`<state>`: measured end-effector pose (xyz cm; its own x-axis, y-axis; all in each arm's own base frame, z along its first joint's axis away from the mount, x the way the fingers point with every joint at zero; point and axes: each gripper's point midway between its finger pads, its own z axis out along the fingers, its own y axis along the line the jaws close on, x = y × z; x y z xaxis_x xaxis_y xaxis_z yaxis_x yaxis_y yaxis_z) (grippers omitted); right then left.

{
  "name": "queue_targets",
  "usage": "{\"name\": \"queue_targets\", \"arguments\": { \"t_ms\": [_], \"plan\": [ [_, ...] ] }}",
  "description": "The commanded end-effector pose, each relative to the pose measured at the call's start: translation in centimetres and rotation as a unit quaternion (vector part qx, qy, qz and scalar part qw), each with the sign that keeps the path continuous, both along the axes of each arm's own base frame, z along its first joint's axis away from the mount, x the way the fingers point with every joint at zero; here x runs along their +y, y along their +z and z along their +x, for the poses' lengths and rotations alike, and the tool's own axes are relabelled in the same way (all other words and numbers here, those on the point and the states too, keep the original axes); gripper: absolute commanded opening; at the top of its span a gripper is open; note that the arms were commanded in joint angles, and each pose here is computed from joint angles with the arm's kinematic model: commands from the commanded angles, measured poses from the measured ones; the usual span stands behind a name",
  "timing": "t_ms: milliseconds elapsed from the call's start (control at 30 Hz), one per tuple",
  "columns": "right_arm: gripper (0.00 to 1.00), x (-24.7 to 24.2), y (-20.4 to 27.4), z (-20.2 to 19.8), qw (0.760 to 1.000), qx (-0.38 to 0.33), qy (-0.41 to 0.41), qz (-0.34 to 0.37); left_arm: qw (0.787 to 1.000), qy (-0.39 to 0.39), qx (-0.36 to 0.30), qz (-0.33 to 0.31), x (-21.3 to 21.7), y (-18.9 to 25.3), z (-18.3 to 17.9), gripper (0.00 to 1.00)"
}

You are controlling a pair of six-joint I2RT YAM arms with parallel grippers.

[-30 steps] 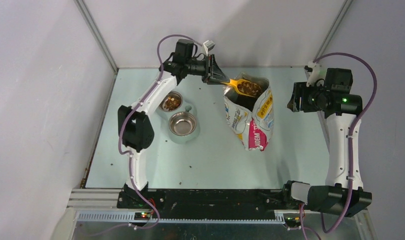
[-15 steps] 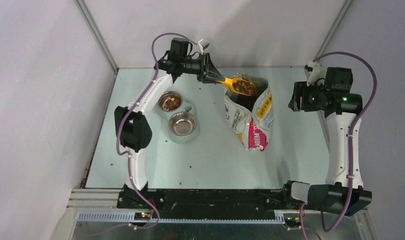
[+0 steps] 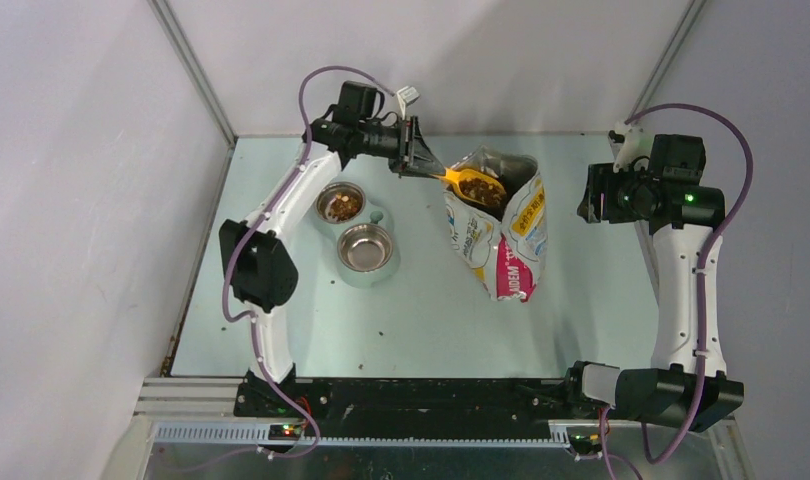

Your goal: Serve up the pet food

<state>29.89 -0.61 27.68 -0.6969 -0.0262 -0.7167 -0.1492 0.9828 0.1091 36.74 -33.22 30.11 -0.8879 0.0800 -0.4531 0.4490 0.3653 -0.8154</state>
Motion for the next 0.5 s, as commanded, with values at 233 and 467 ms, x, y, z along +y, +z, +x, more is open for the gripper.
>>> {"name": "queue_targets", "arguments": {
  "t_ms": [233, 467],
  "plan": [
    [0.61, -0.4, 0.6, -0.7, 1.0, -0.022, -0.001, -0.019, 0.987, -0.039, 0.082, -0.135, 0.0, 5.2, -0.5, 0.0],
    [0.61, -0.5, 0.4, -1.1, 0.999, -0.026, 0.0, -0.024, 0.991, -0.024, 0.065, -0.112, 0.1, 4.7, -0.7, 0.0]
  ]
}}
